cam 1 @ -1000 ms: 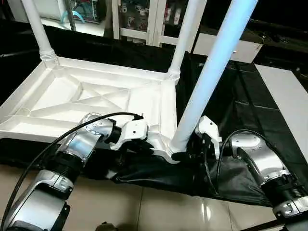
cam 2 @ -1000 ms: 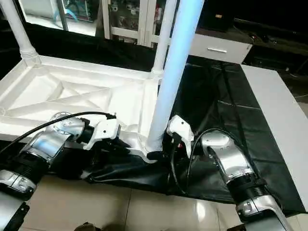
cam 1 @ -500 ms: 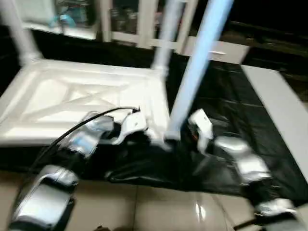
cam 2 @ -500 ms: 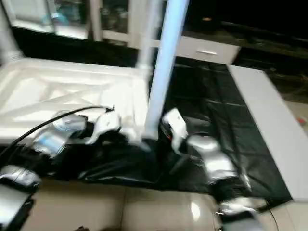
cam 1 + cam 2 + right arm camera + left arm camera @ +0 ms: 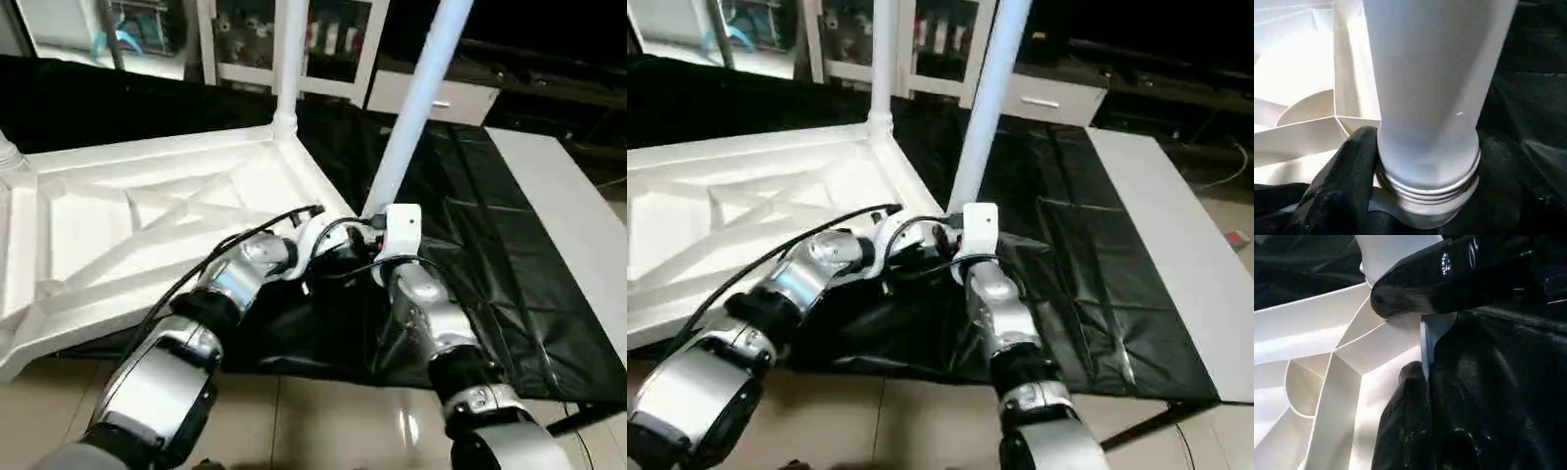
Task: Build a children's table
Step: Rotate leg to tighten
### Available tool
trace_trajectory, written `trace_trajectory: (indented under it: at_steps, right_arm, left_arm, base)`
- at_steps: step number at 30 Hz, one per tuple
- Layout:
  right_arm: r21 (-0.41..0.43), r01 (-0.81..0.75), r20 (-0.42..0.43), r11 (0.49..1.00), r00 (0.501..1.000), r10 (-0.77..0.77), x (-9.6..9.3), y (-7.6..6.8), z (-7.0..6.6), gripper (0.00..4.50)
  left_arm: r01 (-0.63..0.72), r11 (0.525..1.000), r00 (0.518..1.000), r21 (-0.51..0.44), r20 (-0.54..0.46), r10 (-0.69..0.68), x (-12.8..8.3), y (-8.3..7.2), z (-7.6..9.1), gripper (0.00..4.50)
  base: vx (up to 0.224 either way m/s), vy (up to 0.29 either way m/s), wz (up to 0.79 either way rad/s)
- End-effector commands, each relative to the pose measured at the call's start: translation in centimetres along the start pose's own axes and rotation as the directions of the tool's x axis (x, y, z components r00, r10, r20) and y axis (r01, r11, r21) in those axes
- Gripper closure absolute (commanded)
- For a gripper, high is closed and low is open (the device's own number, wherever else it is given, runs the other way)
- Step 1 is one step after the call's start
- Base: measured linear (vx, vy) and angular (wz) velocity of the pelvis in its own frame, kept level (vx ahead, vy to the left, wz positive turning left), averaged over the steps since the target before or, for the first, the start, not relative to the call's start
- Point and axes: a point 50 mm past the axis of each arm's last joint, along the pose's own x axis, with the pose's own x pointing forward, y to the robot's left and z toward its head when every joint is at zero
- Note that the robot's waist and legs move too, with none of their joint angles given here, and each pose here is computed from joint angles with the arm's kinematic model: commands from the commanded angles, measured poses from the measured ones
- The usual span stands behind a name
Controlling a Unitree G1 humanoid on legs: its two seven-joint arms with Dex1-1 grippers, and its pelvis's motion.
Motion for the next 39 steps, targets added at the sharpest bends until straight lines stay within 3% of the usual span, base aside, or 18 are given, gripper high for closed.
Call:
trace_trajectory:
  at_steps: [1,4,5,10,12,13,14,15,17,19,20,22,26,29,34,35,38,39]
  right_arm:
    - [0.005,-0.131,0.020,0.991,0.991,0.131,-0.1,1.7,0.0,1.26]
    - [-0.009,-0.140,0.080,0.990,0.987,0.140,-0.3,0.8,1.2,1.06]
    - [-0.050,-0.142,0.107,0.989,0.983,0.146,-0.6,0.2,1.8,0.91]
    - [-0.094,-0.201,0.108,0.975,0.972,0.210,-1.4,-2.0,2.9,0.46]
    - [-0.235,-0.376,0.007,0.896,0.922,0.388,-2.6,-3.0,2.9,0.25]
    - [-0.247,-0.397,-0.006,0.884,0.913,0.408,-2.8,-3.1,2.9,0.21]
    - [-0.280,-0.499,-0.065,0.820,0.862,0.502,-3.8,-3.5,2.8,0.21]
    - [-0.293,-0.538,-0.088,0.790,0.838,0.538,-4.2,-3.7,2.8,0.06]
    - [-0.348,-0.638,-0.169,0.687,0.764,0.623,-5.6,-4.1,2.6,0.06]
    - [-0.359,-0.662,-0.195,0.658,0.742,0.641,-6.0,-4.3,2.6,0.06]
    - [-0.350,-0.744,-0.274,0.569,0.662,0.697,-7.1,-4.5,2.2,0.06]
    - [-0.334,-0.818,-0.353,0.469,0.570,0.742,-8.0,-4.2,1.6,0.06]
    - [-0.326,-0.841,-0.385,0.432,0.536,0.752,-8.0,-3.8,1.3,0.06]
    - [-0.344,-0.836,-0.375,0.427,0.539,0.754,-7.2,-3.1,1.4,0.06]
    - [-0.356,-0.841,-0.406,0.407,0.531,0.744,-6.9,-3.2,1.4,0.06]
    - [-0.353,-0.842,-0.407,0.408,0.531,0.743,-6.8,-3.2,1.4,0.33]
    - [-0.348,-0.837,-0.406,0.422,0.540,0.737,-6.5,-3.2,1.4,0.42]
    - [-0.344,-0.836,-0.406,0.428,0.543,0.735,-6.3,-3.2,1.3,0.65]
  left_arm:
    - [-0.046,0.999,0.999,-0.009,0.005,0.046,0.1,0.0,-0.4,4.50]
    - [-0.005,1.000,1.000,0.010,0.004,0.005,-0.1,-0.2,-0.9,4.50]
    - [0.023,0.999,1.000,0.025,0.003,-0.023,-0.3,-0.3,-1.2,4.50]
    - [0.168,0.983,0.986,0.069,0.009,-0.169,-1.0,-1.1,-2.0,4.50]
    - [0.317,0.943,0.948,0.097,-0.014,-0.317,-1.9,-2.0,-3.0,4.50]
    - [0.327,0.940,0.945,0.101,-0.019,-0.327,-2.0,-2.1,-3.1,4.50]
    - [0.392,0.909,0.920,0.139,-0.041,-0.390,-2.6,-2.4,-3.7,4.50]
    - [0.423,0.893,0.906,0.154,-0.051,-0.420,-2.9,-2.6,-3.9,4.50]
    - [0.481,0.865,0.876,0.140,-0.054,-0.478,-3.5,-2.8,-4.5,4.50]
    - [0.503,0.854,0.864,0.137,-0.052,-0.501,-3.8,-2.9,-4.6,4.50]
    - [0.553,0.822,0.833,0.135,-0.054,-0.551,-4.4,-3.1,-4.8,4.50]
    - [0.580,0.804,0.814,0.133,-0.059,-0.578,-4.8,-3.0,-4.9,4.50]
    - [0.600,0.789,0.799,0.134,-0.054,-0.598,-5.0,-3.1,-4.7,4.50]
    - [0.615,0.774,0.788,0.152,-0.062,-0.613,-5.3,-3.1,-4.7,4.50]
    - [0.622,0.769,0.782,0.147,-0.060,-0.620,-5.5,-3.1,-4.6,4.50]
    - [0.623,0.769,0.781,0.146,-0.060,-0.621,-5.5,-3.2,-4.6,4.50]
    - [0.626,0.766,0.779,0.144,-0.062,-0.625,-5.6,-3.2,-4.7,4.50]
    - [0.628,0.765,0.777,0.143,-0.065,-0.626,-5.6,-3.2,-4.7,4.50]
  base:
    - [0.000,0.000,0.00]
    - [0.000,0.000,0.00]
    - [0.000,0.000,0.00]
    - [0.000,0.000,0.00]
    - [0.000,0.000,0.00]
    - [0.000,0.000,0.00]
    - [0.000,0.000,0.00]
    - [0.000,0.000,0.00]
    - [0.000,0.000,0.00]
    - [0.000,0.000,0.00]
    - [0.000,0.000,0.00]
    - [0.000,0.000,0.00]
    - [0.000,0.000,0.00]
    - [0.000,0.000,0.00]
    - [0.000,0.000,0.00]
    - [0.000,0.000,0.00]
    - [0.000,0.000,0.00]
    - [0.000,0.000,0.00]
